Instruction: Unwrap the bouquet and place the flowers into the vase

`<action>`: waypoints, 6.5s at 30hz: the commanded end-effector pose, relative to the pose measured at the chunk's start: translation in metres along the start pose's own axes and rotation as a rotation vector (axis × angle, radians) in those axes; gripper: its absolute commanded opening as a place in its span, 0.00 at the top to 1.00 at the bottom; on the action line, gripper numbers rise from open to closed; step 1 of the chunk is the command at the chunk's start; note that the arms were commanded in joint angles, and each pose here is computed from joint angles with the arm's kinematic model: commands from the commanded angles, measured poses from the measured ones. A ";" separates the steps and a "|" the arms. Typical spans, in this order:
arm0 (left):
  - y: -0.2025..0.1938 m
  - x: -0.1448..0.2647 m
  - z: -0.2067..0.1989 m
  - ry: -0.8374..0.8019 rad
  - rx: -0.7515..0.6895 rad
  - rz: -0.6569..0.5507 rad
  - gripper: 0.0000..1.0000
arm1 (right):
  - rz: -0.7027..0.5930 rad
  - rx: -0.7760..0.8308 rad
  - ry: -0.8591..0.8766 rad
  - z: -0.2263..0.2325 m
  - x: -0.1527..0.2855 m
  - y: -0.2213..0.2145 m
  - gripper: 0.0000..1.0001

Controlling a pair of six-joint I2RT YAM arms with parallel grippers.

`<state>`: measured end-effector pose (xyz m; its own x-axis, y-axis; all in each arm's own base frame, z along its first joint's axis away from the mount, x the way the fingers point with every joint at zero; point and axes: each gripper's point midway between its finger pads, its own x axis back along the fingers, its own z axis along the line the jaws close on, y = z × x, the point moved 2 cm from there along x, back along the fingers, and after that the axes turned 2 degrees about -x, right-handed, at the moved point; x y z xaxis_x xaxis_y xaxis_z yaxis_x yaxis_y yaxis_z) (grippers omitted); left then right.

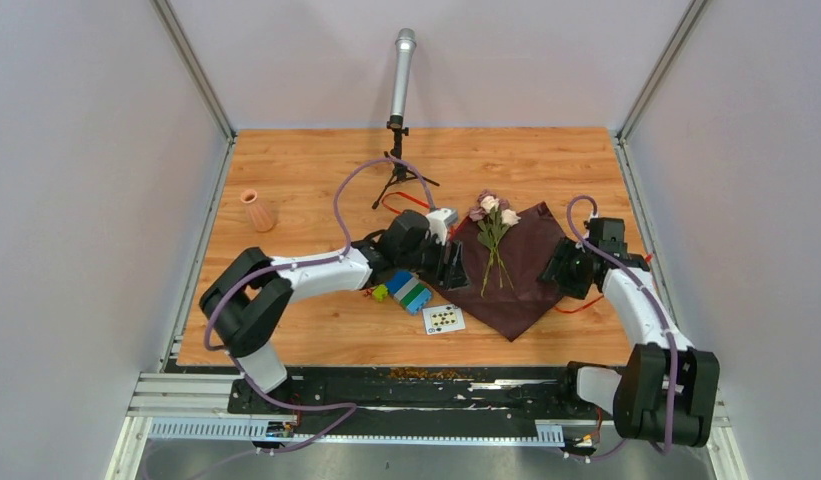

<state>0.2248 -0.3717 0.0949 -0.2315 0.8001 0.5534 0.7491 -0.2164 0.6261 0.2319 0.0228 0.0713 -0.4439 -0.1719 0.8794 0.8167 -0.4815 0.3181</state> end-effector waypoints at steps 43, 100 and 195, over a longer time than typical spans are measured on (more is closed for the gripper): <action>0.089 0.279 0.138 0.849 -0.115 -0.379 0.00 | -0.008 0.461 0.056 0.143 -0.101 0.069 1.00; 0.083 0.218 0.052 0.299 -0.025 -0.474 0.02 | 0.014 0.460 0.128 0.121 -0.068 0.026 0.74; 0.069 0.204 0.046 0.199 0.075 -0.487 0.03 | -0.196 0.807 0.056 0.165 -0.048 0.063 0.70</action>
<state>0.2571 -0.1956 0.2166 -0.6621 0.6657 0.3442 0.5938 0.1859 0.7829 0.3349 0.1418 0.0895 -0.5225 -0.2417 0.8177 0.7994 0.1946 0.5684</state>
